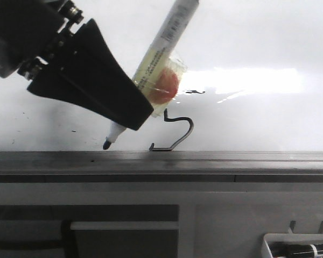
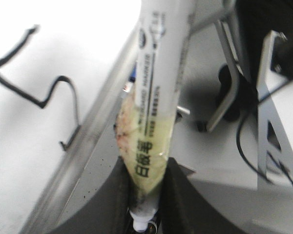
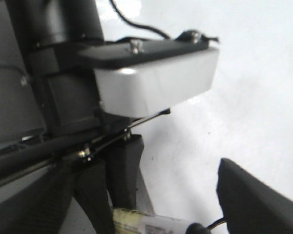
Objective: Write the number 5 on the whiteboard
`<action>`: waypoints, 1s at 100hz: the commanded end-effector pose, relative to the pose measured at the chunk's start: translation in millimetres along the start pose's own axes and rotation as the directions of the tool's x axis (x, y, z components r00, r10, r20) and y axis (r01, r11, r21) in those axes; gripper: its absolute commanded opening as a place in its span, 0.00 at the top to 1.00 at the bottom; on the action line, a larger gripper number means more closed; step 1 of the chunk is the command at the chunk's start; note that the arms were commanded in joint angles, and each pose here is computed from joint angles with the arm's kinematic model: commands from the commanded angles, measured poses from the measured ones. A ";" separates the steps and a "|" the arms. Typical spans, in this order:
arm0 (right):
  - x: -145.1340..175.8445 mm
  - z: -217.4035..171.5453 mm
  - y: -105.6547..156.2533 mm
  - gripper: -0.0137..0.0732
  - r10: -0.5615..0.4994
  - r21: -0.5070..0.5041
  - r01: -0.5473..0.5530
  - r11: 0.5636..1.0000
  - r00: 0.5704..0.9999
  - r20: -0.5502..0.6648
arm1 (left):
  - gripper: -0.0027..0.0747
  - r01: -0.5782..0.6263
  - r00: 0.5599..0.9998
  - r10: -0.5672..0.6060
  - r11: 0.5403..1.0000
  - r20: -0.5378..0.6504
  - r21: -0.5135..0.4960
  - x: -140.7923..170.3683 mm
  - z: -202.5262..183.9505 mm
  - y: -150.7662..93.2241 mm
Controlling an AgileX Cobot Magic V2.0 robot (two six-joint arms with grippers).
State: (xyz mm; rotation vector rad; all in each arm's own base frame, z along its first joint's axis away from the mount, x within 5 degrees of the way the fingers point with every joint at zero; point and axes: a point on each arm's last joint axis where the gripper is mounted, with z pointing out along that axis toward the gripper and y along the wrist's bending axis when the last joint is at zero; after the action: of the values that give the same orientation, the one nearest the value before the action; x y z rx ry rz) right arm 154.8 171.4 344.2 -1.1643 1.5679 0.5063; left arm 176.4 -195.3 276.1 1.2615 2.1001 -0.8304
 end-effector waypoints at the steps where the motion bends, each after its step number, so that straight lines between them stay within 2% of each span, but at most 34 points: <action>1: -24.3 -23.9 -6.6 0.19 -0.001 0.094 -0.012 0.996 0.992 0.129 | 0.99 0.137 0.983 -0.125 0.987 0.133 -0.079 -13.7 -11.6 3.6; 11: -32.6 -44.1 -3.8 0.26 -0.012 0.114 -0.009 0.993 0.982 0.189 | 0.99 0.302 0.939 -0.269 0.943 0.213 -0.140 -8.7 -10.5 12.0; 17: -35.2 -54.0 -2.0 0.36 -0.022 0.126 -0.005 0.992 0.976 0.216 | 0.99 0.366 0.914 -0.320 0.916 0.248 -0.167 -2.4 -7.3 15.0; 27: -36.6 -69.3 1.3 0.61 -0.035 0.145 -0.002 0.989 0.967 0.253 | 0.99 0.437 0.878 -0.356 0.870 0.320 -0.229 11.6 -2.3 18.2; 40: -28.3 -80.6 4.4 0.92 -0.038 0.166 -0.006 0.986 0.965 0.261 | 0.99 0.477 0.843 -0.338 0.830 0.419 -0.289 19.4 0.3 18.2; 62: -7.1 -77.5 7.9 0.91 -0.017 0.167 -0.019 0.986 0.977 0.212 | 0.99 0.474 0.832 -0.283 0.810 0.477 -0.346 15.8 7.9 20.1; 79: -5.5 -76.7 8.2 0.91 -0.002 0.164 -0.034 0.986 0.977 0.213 | 0.99 0.539 0.801 -0.326 0.758 0.503 -0.367 19.2 16.3 29.4; 100: -5.8 -76.7 8.3 0.91 0.011 0.160 -0.047 0.986 0.976 0.219 | 0.99 0.545 0.808 -0.336 0.739 0.484 -0.395 23.9 26.8 35.7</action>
State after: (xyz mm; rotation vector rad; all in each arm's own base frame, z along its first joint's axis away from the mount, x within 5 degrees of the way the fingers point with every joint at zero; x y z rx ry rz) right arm 108.0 120.0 359.4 -1.0175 1.4428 0.4980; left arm 190.5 -191.2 229.7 0.3581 2.1670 -0.6216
